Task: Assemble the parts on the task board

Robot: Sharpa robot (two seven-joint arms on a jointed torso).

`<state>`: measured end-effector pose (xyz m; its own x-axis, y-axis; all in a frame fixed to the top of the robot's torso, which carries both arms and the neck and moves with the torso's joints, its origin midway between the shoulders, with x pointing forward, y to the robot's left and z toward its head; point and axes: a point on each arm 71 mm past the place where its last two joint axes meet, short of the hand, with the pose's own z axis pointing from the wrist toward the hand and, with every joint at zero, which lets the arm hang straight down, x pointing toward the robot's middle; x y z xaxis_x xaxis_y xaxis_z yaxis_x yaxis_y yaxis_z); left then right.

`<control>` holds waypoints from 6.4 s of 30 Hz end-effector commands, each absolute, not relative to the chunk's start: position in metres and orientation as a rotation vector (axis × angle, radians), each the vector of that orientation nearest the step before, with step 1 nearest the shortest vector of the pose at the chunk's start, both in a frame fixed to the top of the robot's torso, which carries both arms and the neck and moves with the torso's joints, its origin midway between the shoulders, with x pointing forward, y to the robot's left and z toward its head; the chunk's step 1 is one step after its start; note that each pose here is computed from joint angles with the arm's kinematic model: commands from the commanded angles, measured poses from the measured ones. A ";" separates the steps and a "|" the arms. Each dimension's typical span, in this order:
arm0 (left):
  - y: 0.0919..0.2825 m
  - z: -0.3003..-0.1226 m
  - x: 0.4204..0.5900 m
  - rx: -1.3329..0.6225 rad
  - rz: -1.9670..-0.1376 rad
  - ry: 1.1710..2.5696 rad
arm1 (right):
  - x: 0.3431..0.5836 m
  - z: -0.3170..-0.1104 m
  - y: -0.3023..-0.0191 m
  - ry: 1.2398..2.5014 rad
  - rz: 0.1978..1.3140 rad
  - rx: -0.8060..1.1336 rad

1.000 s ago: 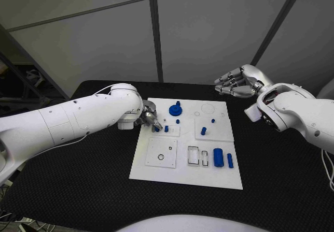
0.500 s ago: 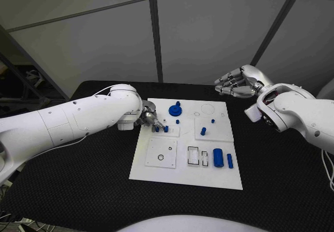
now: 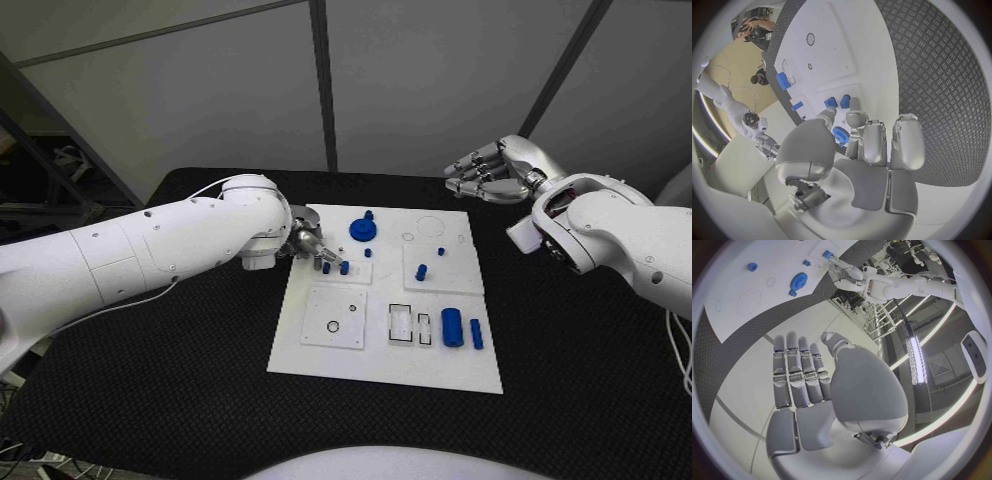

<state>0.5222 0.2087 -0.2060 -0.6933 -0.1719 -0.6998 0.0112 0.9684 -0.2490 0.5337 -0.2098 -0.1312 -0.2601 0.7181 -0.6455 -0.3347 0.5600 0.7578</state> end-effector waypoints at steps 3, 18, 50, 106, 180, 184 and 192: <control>0.210 -0.198 0.524 -0.155 -0.326 2.268 | 0.534 -0.130 -0.209 1.528 1.043 0.332; 0.203 -0.177 0.526 -0.318 -0.641 2.066 | 0.534 -0.130 -0.210 1.524 1.041 0.333; 0.141 -0.203 0.527 0.244 -0.698 1.784 | 0.533 -0.129 -0.204 1.515 1.050 0.316; 0.134 -0.219 0.536 0.271 -0.598 1.920 | 0.533 -0.130 -0.200 1.526 1.059 0.311; 0.201 -0.203 0.529 0.072 -0.636 1.874 | 0.534 -0.130 -0.204 1.526 1.051 0.314; 0.200 -0.204 0.529 0.074 -0.636 1.885 | 0.534 -0.130 -0.204 1.526 1.051 0.314; 0.197 -0.207 0.528 0.082 -0.635 1.907 | 0.534 -0.130 -0.204 1.526 1.051 0.314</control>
